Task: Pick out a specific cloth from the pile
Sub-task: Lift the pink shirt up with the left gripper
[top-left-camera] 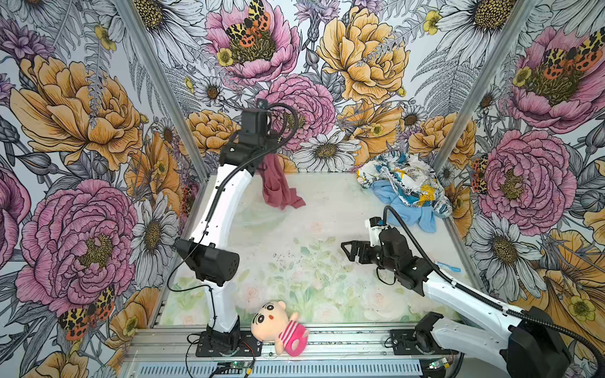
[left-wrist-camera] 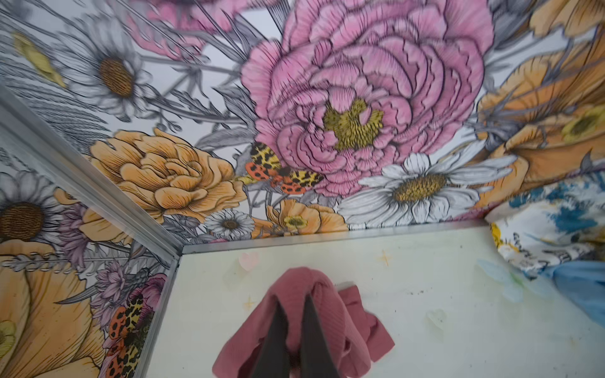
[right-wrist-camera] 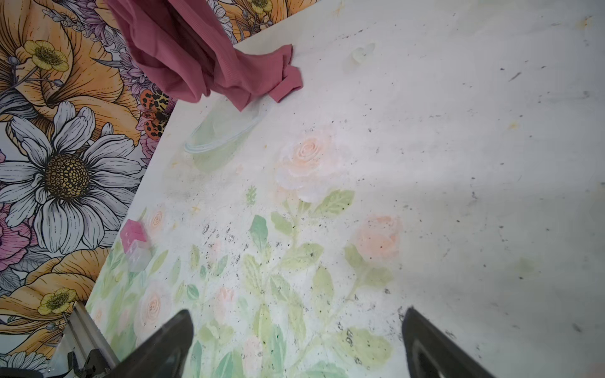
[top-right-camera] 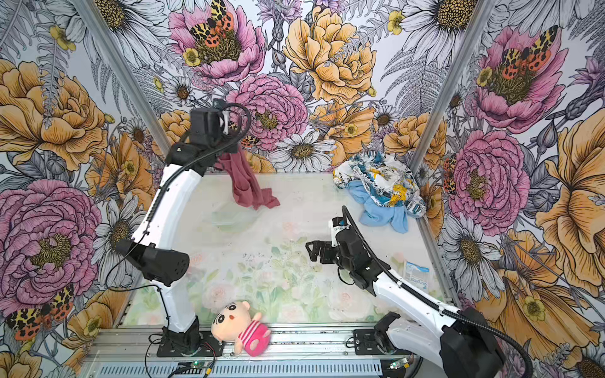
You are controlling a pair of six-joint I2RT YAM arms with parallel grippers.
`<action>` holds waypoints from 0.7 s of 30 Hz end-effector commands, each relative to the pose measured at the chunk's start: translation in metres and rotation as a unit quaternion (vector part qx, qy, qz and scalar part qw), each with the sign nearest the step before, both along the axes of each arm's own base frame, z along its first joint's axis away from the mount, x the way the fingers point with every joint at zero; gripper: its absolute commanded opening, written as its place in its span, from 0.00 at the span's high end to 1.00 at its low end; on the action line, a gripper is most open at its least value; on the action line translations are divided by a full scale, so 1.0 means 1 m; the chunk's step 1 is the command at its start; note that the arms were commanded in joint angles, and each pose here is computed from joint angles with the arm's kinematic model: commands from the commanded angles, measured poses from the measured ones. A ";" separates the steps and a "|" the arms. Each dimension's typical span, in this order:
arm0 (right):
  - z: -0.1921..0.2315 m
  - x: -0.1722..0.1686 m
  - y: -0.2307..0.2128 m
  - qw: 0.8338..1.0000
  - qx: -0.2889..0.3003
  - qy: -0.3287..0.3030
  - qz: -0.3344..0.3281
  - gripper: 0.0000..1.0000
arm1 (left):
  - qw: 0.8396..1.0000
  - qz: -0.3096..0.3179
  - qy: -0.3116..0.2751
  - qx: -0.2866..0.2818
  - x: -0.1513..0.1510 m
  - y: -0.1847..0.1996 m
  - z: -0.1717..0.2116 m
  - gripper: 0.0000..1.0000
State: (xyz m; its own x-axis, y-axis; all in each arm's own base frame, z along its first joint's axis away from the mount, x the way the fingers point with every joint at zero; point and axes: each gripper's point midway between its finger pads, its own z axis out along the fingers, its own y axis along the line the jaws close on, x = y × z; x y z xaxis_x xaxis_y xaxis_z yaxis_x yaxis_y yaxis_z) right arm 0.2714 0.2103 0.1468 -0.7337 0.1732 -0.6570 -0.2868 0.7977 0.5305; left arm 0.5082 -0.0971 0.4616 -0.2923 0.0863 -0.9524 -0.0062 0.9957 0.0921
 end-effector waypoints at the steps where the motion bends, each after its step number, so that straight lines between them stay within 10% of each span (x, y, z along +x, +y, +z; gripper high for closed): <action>1: 0.028 0.010 0.018 0.998 0.046 -0.027 0.014 0.00 | 0.997 -0.026 -0.062 -0.040 -0.014 -0.004 0.049 1.00; 8: 0.030 0.011 0.025 0.997 0.071 -0.019 0.014 0.01 | 0.980 0.022 -0.181 -0.078 -0.051 0.051 0.133 1.00; 21: 0.029 0.008 0.012 0.998 0.059 -0.023 -0.008 0.00 | 0.993 0.028 -0.103 -0.057 -0.016 0.070 0.065 1.00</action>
State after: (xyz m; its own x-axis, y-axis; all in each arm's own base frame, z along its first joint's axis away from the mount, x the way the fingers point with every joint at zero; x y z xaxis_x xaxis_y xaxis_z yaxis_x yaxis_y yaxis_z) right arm 0.2769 0.2227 0.1682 -0.7172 0.2429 -0.6532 -0.3005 0.7380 0.6042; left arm 0.4860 -0.0128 0.5357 -0.0836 -0.0249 -0.9962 -0.1390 0.9902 -0.0131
